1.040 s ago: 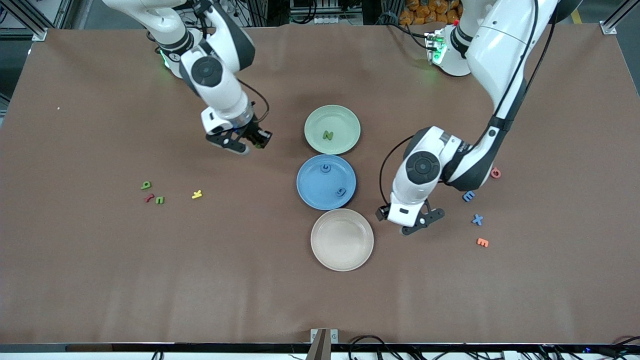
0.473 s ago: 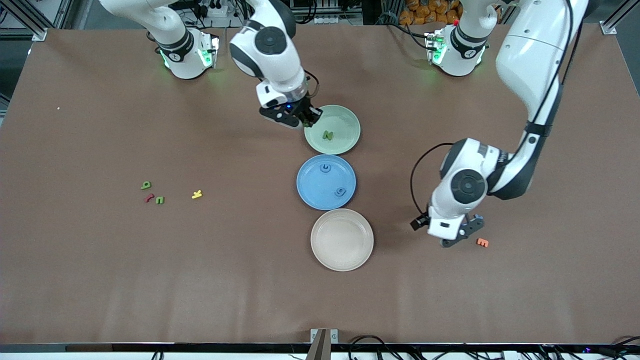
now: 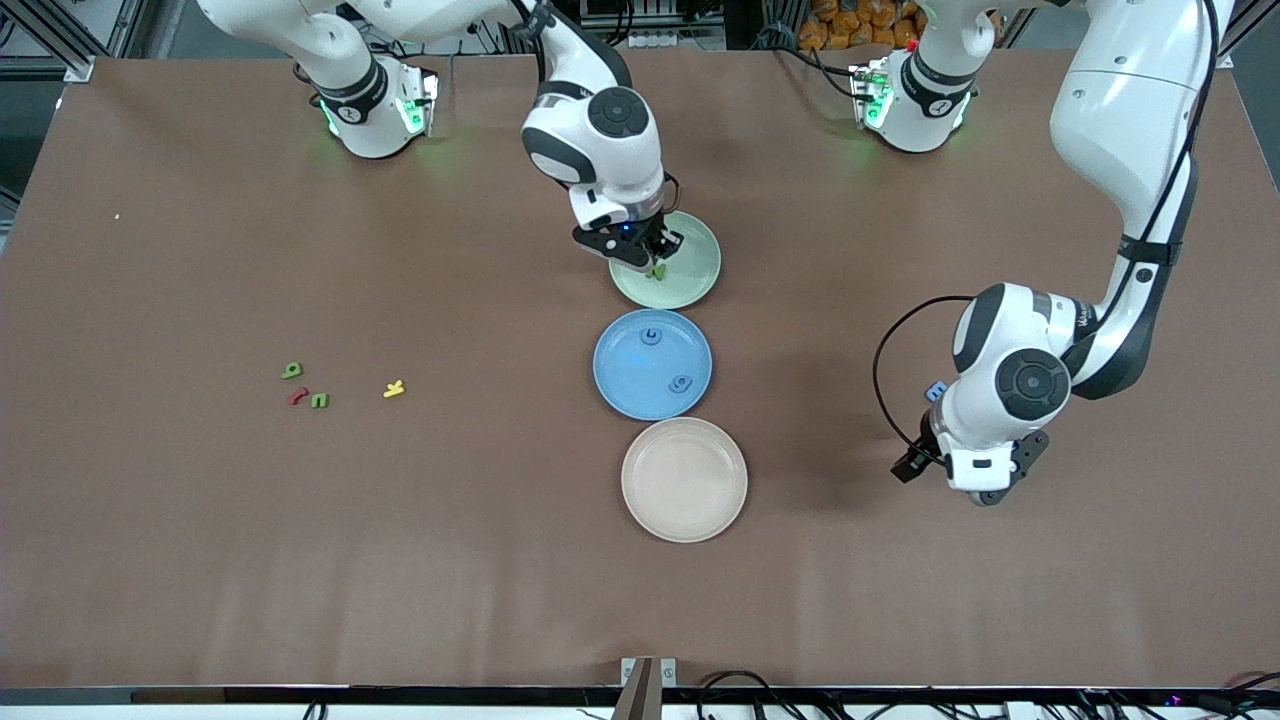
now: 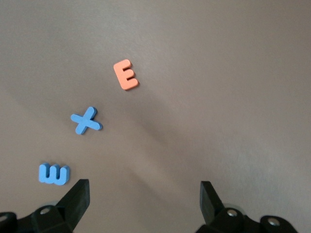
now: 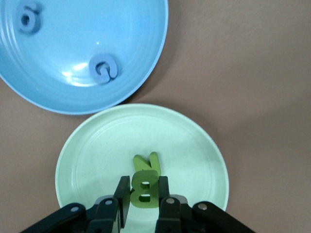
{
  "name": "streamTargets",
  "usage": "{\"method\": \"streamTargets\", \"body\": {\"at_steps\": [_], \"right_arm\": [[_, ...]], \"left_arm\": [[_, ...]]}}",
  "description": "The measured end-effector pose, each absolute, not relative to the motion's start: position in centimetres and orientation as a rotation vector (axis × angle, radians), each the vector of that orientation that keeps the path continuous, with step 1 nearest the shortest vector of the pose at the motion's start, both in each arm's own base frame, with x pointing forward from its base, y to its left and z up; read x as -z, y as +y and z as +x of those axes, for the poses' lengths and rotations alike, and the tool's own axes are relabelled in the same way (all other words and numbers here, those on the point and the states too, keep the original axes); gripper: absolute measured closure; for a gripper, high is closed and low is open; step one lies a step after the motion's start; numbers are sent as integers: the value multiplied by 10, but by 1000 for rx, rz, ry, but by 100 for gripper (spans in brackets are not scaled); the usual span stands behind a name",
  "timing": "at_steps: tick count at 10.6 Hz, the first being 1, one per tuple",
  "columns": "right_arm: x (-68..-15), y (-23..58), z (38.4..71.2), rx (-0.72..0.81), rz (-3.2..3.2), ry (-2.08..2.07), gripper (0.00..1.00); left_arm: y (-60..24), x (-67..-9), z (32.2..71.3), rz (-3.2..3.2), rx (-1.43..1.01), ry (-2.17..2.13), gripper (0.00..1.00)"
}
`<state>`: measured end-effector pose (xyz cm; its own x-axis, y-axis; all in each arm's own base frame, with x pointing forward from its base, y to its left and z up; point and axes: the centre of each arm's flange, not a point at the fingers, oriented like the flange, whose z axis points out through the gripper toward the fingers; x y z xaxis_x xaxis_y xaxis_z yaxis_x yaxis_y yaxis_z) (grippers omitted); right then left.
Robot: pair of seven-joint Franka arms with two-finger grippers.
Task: Sort letters by color into matching plates
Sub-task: 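Place B on the green plate while the left gripper reaches blue x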
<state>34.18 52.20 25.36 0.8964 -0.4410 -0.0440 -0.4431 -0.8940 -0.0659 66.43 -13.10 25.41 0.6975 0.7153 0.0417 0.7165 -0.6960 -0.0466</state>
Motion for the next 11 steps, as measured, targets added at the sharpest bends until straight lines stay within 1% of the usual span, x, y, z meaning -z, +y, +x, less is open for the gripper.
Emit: {"method": "streamTargets", "body": {"at_steps": [2, 3, 6, 8, 9, 11], "right_arm": [[-243, 535, 334, -21, -2995, 689, 73], [-242, 538, 334, -16, -2989, 707, 70], [-244, 539, 338, -9, -2980, 723, 30], [-248, 541, 341, 1, -2971, 726, 2], [-252, 540, 346, 8, -2962, 734, 0], [-264, 535, 363, 36, -2934, 764, 0]], "left_arm": [[-113, -237, 659, -2840, 76, -1302, 0], [-101, -225, 653, -2837, 74, -1328, 0], [-74, -207, 642, -2804, 37, -1376, 0], [-62, -203, 640, -2787, 25, -1398, 0], [-57, -202, 641, -2789, 38, -1413, 0], [-48, -200, 643, -2801, 76, -1446, 0]]}}
